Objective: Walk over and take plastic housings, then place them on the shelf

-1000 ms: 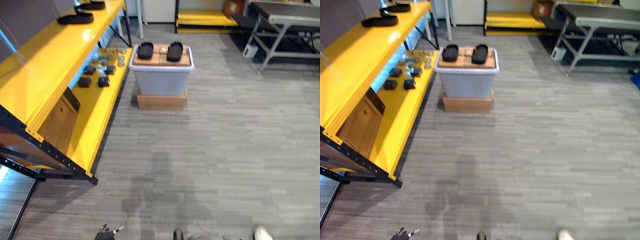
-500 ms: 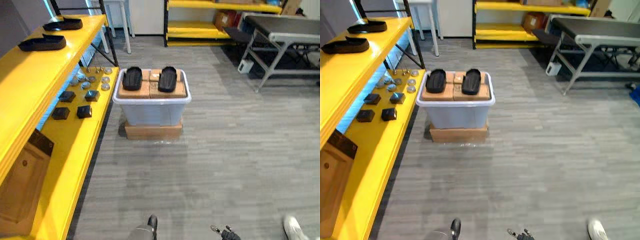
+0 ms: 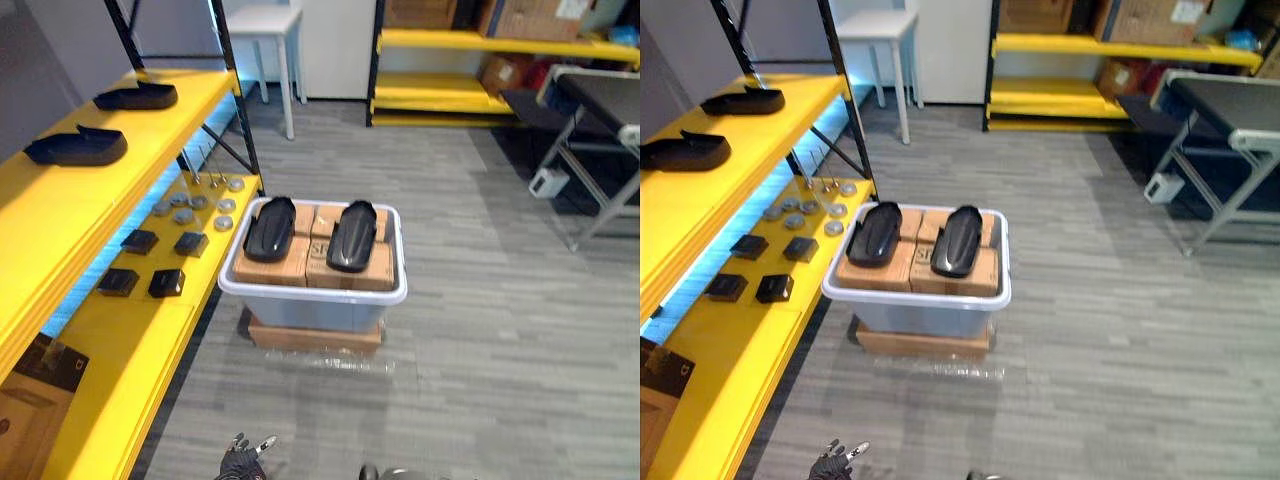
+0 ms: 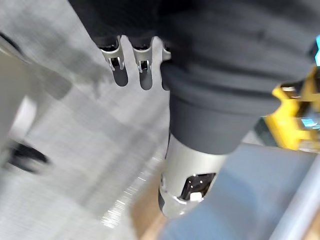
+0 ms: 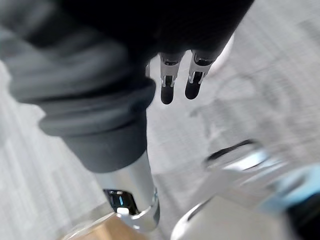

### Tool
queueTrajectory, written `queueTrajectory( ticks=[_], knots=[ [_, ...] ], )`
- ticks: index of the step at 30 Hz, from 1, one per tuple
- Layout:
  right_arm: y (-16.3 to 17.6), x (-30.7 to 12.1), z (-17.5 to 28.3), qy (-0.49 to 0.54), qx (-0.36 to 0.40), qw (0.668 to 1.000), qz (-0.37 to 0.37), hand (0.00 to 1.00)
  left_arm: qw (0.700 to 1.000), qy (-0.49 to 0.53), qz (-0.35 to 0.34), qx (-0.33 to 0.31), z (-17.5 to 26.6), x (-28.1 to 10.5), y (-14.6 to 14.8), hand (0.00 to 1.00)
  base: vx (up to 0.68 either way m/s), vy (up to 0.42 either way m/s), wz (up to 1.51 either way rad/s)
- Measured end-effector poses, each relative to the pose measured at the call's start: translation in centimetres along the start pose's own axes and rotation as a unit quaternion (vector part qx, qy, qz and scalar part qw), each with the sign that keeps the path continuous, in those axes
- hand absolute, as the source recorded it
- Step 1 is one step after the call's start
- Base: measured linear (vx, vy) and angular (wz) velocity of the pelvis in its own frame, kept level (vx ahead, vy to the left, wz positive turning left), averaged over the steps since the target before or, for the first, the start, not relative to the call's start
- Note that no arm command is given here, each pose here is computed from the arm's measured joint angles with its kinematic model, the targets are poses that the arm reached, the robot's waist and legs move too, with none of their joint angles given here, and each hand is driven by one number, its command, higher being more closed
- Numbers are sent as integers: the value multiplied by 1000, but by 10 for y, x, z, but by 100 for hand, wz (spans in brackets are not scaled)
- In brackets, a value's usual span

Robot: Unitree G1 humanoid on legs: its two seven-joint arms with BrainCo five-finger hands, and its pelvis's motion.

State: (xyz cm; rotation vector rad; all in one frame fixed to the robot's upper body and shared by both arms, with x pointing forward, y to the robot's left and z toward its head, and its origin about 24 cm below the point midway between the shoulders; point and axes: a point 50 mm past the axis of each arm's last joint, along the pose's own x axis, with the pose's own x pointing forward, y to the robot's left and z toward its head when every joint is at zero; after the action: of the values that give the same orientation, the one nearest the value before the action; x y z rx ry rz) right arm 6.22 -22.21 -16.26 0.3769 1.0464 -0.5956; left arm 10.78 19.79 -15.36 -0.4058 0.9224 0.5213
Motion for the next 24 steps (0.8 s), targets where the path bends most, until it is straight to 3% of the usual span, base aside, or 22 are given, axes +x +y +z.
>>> queueTrajectory(
  ticks=[6, 11, 13, 17, 24],
  knots=[
    [5, 1, 5, -8, 29, 1000, 2, 0, 999, 25, 37, -20, -18, -7, 28, 0, 503, 66, -20],
    [14, 4, 17, -25, 16, 999, 14, 0, 997, 55, 48, 27, -26, -11, 47, 0, 438, 129, 22],
    [32, 5, 36, -59, -17, 997, 41, 0, 996, 60, 51, 40, -27, -12, 52, 0, 310, 46, -3],
    [53, -4, 66, -144, -66, 984, 80, 0, 994, 46, 31, 93, -14, -6, 45, 0, 236, -84, 2],
    [63, -33, 113, -289, -128, 945, 87, 0, 994, 30, 3, 104, -12, -4, 24, 0, 165, -144, -1]
  ],
)
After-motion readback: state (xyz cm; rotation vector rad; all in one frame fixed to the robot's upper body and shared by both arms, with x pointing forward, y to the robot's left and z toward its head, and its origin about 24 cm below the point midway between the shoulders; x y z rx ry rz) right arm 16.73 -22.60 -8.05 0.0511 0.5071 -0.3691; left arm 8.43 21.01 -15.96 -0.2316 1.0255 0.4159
